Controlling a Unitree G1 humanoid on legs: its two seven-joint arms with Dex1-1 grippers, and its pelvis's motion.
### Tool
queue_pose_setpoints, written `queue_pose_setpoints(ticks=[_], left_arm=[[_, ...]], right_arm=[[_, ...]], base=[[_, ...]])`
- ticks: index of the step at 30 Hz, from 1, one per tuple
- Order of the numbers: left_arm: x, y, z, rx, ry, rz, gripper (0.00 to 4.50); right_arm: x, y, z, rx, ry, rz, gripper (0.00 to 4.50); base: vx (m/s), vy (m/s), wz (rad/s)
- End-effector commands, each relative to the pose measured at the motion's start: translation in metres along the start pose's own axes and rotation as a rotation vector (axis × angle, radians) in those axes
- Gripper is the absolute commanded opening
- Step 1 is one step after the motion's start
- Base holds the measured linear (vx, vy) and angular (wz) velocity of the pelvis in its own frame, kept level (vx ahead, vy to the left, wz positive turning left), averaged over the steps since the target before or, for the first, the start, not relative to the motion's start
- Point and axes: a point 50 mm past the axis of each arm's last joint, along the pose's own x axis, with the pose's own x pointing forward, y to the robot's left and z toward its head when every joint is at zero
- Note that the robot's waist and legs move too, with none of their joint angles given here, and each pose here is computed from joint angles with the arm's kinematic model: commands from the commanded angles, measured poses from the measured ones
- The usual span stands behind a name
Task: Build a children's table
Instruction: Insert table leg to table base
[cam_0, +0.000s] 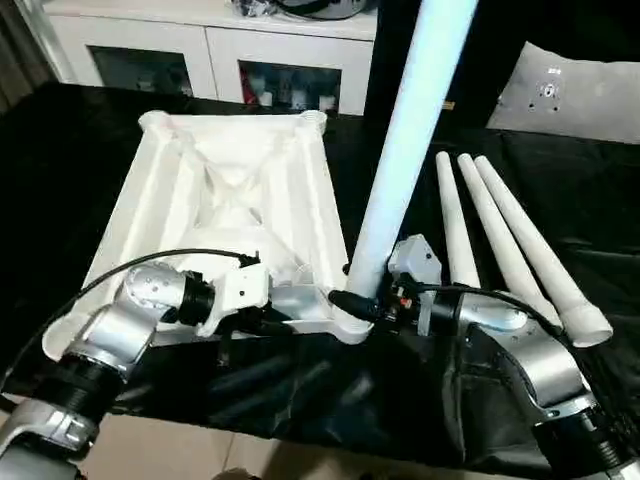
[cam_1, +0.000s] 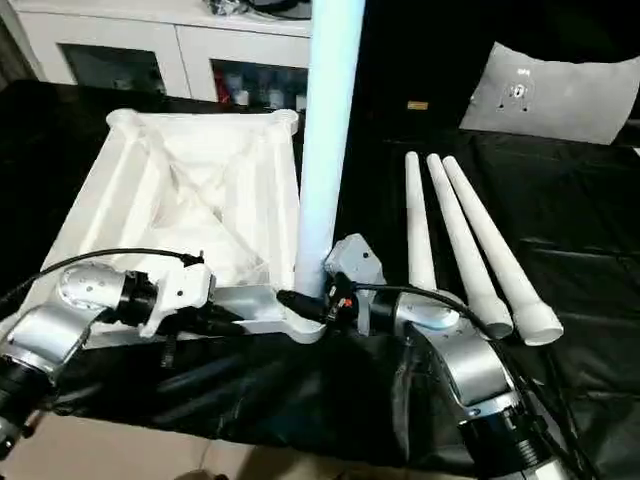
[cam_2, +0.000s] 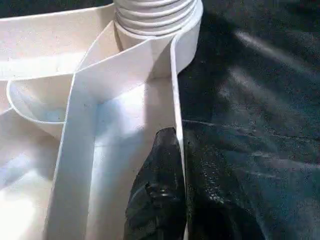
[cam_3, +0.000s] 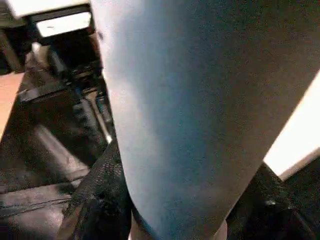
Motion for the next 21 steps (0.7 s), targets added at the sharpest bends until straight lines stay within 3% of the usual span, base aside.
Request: queue_pose_setpoints(ticks=[1,5,13,14,16,19,21], left_arm=[[-0.002,0.01,0.027,0.122,-0.041,-0.015,0.0],[-0.008,0.013,0.026,0.116,-0.028,-0.001,0.0],[-0.017,0.009,0.017,0.05,-0.021,0.093,0.0],[-0.019,0.002,0.013,-0.017,-0.029,0.199,0.0],[-0.019,-0.006,0.011,-0.093,-0.038,0.314,0.0],[-0.013,-0.016,0.012,-0.158,-0.056,0.399,0.0],[0.001,-0.024,0.022,-0.215,-0.102,0.465,0.0]], right_arm=[[0.011,0.04,-0.07,0.223,0.291,0.188,1.91],[0.015,0.04,-0.07,0.22,0.285,0.189,1.91],[0.023,0.025,-0.065,0.195,0.247,0.049,1.91],[0.022,0.012,-0.062,0.196,0.224,-0.082,1.91],[0.021,0.001,-0.058,0.199,0.201,-0.202,1.91],[0.019,-0.007,-0.054,0.199,0.186,-0.279,1.91],[0.021,-0.013,-0.052,0.224,0.166,-0.354,1.91]], base=[[0.0,0.0,0.0],[0.0,0.0,0.0],[0.0,0.0,0.0],[0.0,0.0,0.0],[0.0,0.0,0.0],[0.0,0.0,0.0],[0.0,0.0,0.0]])
